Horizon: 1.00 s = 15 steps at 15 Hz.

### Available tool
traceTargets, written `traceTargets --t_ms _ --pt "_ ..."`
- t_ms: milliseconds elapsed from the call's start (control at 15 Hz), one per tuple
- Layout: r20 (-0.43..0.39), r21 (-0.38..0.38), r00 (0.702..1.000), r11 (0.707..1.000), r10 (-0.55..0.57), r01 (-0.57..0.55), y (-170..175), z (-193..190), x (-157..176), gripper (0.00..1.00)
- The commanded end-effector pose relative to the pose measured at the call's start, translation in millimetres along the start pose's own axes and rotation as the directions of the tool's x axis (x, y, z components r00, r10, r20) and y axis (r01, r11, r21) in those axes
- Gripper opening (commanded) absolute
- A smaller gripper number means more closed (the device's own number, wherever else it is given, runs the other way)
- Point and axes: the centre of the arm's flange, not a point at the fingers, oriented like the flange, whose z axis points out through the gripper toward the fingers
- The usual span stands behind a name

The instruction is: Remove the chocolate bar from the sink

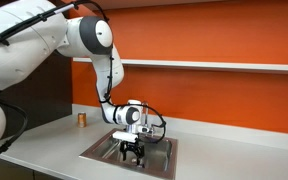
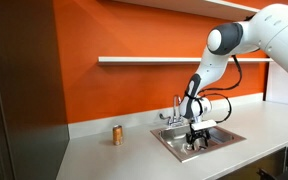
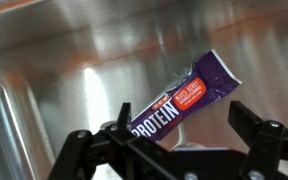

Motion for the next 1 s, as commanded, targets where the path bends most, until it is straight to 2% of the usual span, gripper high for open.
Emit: traceTargets --t_ms 0,933 --pt "0.0 0.0 1.0 1.0 0.0 0.0 0 0 0 1.0" --pt "0.001 0.018 1.0 0.999 0.026 -0.026 -2 5 -11 1.0"
